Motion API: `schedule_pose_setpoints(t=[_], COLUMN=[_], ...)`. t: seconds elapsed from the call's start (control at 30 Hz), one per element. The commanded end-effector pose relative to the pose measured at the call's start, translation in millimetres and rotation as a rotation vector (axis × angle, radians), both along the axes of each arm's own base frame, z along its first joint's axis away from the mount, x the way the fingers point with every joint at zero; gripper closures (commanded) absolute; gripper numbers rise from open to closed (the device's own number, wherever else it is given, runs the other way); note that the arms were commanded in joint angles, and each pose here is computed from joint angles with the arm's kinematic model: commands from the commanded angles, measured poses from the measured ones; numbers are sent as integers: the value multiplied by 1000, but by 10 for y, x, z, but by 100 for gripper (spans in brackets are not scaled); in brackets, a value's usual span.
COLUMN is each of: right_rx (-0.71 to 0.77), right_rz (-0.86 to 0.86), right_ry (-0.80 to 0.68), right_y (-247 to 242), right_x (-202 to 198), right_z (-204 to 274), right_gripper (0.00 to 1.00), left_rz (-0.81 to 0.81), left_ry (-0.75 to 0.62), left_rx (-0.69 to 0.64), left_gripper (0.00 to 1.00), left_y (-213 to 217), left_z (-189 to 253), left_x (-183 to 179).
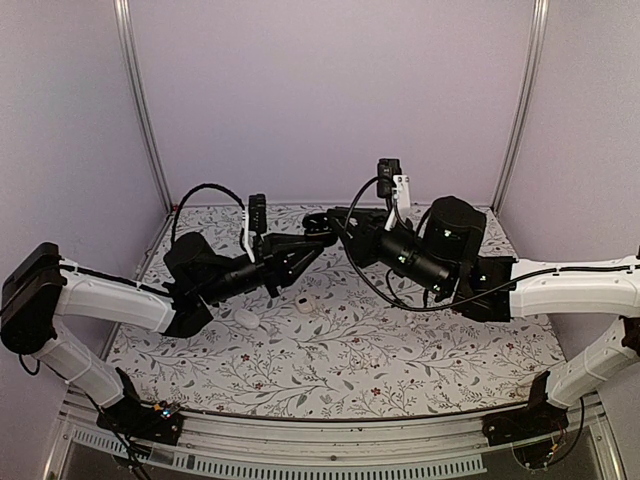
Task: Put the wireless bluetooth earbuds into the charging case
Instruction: Insert the right earbud into the right side groove of the charging case.
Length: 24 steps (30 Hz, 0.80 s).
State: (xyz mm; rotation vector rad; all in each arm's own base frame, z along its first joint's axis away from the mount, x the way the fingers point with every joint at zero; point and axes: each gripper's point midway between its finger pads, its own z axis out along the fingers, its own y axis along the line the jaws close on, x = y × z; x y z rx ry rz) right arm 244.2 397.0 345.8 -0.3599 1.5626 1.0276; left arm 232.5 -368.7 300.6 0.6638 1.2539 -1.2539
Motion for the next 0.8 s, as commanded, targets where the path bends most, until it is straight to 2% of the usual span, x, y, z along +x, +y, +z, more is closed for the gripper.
schedule_pose_setpoints(t=[0.0, 0.4, 0.77], right_rx=[-91, -91, -96], right_rz=[19, 24, 32], right_ry=[25, 37, 36], right_y=[112, 123, 138], right_x=[-28, -35, -46], right_z=[-264, -286, -240], right_gripper=[78, 73, 74], left_rz=[21, 22, 22], left_ry=[-91, -87, -95], left_rx=[-117, -84, -11], left_gripper=[100, 100, 100], left_y=[128, 99, 28], left_z=[431, 350, 191], left_x=[8, 26, 45])
